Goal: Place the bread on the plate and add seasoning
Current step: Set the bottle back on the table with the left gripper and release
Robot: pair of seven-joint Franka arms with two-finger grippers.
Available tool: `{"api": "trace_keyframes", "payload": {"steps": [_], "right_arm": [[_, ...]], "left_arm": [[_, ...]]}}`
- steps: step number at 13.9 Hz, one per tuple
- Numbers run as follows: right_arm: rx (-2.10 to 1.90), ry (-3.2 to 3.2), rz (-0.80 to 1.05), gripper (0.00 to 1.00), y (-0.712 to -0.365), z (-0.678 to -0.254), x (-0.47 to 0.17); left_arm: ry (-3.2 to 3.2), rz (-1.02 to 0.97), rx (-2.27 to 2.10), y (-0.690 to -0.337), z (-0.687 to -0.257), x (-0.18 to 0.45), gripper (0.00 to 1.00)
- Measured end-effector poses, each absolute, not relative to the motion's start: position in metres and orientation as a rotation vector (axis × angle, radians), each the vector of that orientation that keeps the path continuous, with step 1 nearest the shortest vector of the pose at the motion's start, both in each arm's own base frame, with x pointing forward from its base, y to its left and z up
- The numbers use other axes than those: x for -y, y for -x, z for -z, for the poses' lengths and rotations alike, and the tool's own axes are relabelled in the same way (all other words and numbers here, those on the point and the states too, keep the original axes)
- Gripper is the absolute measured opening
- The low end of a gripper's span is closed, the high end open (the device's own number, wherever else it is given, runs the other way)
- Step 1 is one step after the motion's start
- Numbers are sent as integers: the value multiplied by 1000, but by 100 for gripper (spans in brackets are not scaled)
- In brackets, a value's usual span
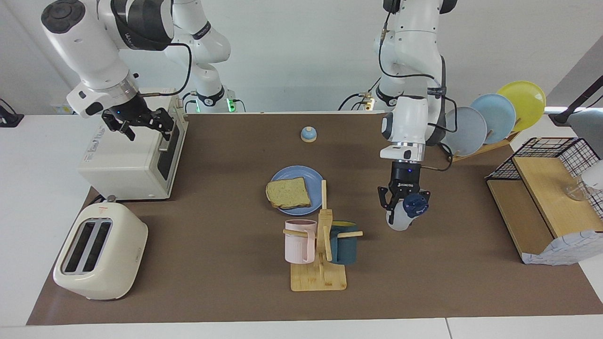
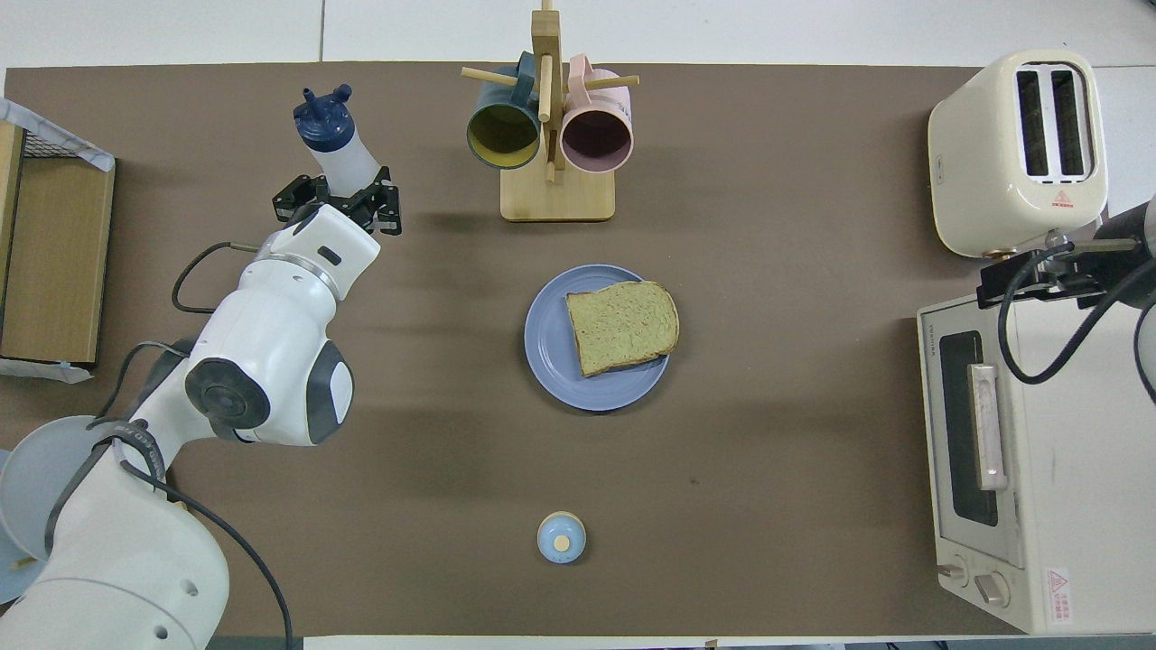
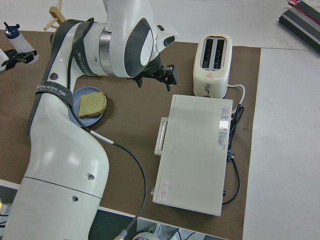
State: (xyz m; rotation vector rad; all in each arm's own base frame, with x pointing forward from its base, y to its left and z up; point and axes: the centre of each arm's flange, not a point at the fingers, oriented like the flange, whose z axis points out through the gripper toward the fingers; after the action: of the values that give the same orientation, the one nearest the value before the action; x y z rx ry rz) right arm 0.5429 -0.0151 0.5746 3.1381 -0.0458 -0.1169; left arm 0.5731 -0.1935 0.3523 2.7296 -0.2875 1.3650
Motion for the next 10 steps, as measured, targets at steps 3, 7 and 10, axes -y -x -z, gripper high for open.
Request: {"api": "trace_keyframes", "payload": {"steps": [3,7,10], "right_arm": [[46,-3138,117,100,-543,-575,15],[46,-3138,117,100,-543,-575,15],[46,-3138,117,100,-543,-575,15]], "left_arm": [[-2740,-1411,285,-587,-330,191,50],[-2754,-1431,297,-610,-313,192,50],[-2736,-1391,313,-624,-287,208,50]]}}
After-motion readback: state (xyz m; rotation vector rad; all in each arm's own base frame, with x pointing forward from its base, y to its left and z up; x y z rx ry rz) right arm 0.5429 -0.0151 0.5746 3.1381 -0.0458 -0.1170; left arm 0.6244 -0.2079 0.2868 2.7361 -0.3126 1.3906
